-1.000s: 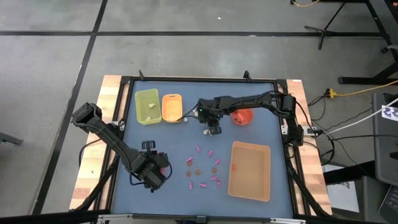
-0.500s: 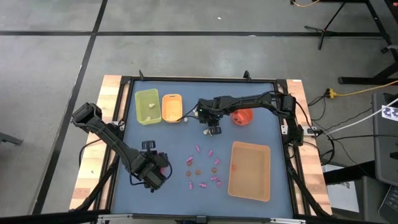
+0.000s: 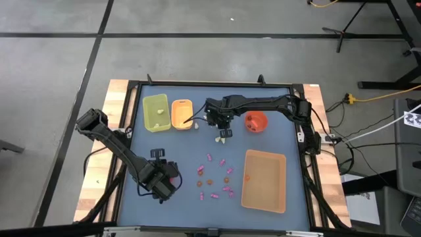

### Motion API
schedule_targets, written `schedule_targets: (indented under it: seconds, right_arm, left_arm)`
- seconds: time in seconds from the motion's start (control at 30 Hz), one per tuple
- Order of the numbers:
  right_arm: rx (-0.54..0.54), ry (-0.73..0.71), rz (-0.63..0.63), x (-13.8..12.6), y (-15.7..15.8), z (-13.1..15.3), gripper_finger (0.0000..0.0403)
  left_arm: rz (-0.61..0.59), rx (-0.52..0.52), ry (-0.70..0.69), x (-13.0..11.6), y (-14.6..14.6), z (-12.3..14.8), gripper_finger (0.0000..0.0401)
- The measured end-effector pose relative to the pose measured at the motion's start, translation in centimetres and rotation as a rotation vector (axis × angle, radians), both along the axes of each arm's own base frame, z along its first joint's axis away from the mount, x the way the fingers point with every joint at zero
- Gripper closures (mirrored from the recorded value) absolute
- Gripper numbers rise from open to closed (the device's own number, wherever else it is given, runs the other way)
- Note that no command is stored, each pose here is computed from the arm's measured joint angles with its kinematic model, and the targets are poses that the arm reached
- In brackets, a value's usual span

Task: Sort Halloween decoration
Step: Put the black skull toy into the orange bowl

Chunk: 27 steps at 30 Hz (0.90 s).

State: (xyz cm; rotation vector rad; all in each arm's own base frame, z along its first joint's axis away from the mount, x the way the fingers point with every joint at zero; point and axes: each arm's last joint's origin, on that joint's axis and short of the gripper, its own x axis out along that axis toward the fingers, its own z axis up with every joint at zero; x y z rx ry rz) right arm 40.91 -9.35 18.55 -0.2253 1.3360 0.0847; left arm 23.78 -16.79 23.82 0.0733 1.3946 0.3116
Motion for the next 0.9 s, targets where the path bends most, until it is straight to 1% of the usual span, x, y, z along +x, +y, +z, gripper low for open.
schedule_targets:
  seconds: [0.13, 0.27, 0.47, 0.63, 0.8, 0.9]
  right_arm:
    - [0.013, 0.042, 0.002, -0.1, 0.0, 1.8, 0.0299]
    - [0.027, 0.088, 0.003, -0.4, 0.1, 3.3, 0.0299]
    - [0.042, 0.156, 0.002, -1.2, 0.3, 4.3, 0.0299]
    - [0.076, 0.197, -0.014, -2.4, 0.0, 5.2, 0.0299]
    - [0.126, 0.199, -0.072, -3.5, -0.7, 6.1, 0.0299]
    - [0.154, 0.208, -0.106, -4.6, -1.0, 6.0, 0.0299]
  left_arm:
    - [-0.007, 0.047, -0.033, 0.1, 0.1, 0.0, 0.0277]
    - [-0.029, 0.065, -0.036, 0.2, 0.3, 0.1, 0.0277]
    - [-0.054, 0.088, -0.024, 0.9, 1.3, 0.1, 0.0277]
    - [-0.118, 0.099, -0.003, 2.0, 2.7, 0.1, 0.0277]
    - [-0.203, 0.107, 0.012, 3.2, 4.3, 0.1, 0.0277]
    - [-0.244, 0.115, 0.020, 3.9, 5.3, 0.1, 0.0277]
